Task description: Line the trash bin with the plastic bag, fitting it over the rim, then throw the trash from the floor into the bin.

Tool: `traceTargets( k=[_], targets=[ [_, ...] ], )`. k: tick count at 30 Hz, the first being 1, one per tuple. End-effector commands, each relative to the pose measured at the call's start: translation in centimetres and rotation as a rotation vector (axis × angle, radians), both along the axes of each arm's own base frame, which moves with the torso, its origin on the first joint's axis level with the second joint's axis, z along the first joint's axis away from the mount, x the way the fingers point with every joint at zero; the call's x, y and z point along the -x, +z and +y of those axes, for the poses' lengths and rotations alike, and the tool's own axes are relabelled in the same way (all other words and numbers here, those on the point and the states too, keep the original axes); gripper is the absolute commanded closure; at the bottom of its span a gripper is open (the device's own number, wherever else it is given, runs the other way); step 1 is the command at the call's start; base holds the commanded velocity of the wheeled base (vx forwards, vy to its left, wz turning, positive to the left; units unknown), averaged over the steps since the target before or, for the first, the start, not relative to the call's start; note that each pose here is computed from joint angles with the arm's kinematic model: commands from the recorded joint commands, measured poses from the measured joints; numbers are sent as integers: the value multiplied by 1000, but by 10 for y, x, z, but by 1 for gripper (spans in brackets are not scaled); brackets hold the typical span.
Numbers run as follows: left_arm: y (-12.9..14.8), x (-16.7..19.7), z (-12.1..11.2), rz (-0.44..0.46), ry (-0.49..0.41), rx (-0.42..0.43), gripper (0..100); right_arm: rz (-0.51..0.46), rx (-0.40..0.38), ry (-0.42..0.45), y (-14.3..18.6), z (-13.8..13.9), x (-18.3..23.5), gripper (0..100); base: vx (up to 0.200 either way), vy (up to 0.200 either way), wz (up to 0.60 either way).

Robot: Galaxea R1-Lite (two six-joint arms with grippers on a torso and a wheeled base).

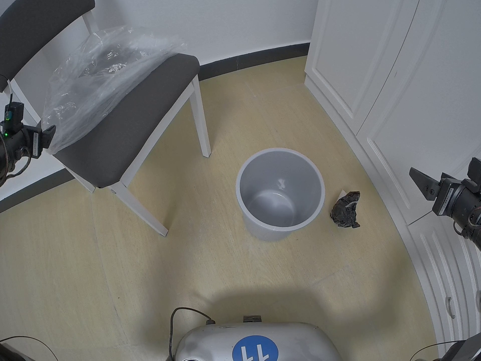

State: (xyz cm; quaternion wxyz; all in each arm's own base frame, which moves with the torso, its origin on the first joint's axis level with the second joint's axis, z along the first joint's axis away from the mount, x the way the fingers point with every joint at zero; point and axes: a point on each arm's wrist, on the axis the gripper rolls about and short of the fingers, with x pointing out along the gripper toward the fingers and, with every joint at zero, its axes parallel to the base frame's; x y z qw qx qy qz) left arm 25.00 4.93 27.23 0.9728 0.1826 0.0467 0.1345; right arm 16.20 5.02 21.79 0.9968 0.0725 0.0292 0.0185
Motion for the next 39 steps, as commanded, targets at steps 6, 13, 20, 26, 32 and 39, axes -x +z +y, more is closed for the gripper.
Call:
traceTargets(
  k=[6,13,20,26,32,39],
  targets=[
    [-4,8,-5,64,-42,-11,0,-7,0,3,1,-1,3,0,0,0,0],
    [-9,7,-36,74,-194,47,0,-6,11,8,0,0,3,0,0,0,0],
    [-23,-17,-61,129,-233,53,0,3,13,11,-1,1,1,0,0,0,0],
    [-35,-43,-61,104,-150,38,0,-12,7,9,2,1,3,0,0,0,0],
    [-37,-62,-45,94,-57,-36,0,-52,-6,9,10,-2,10,0,0,0,0],
    [-31,-58,-44,54,-48,23,0,-107,-25,15,21,-5,19,0,0,0,0]
  ],
)
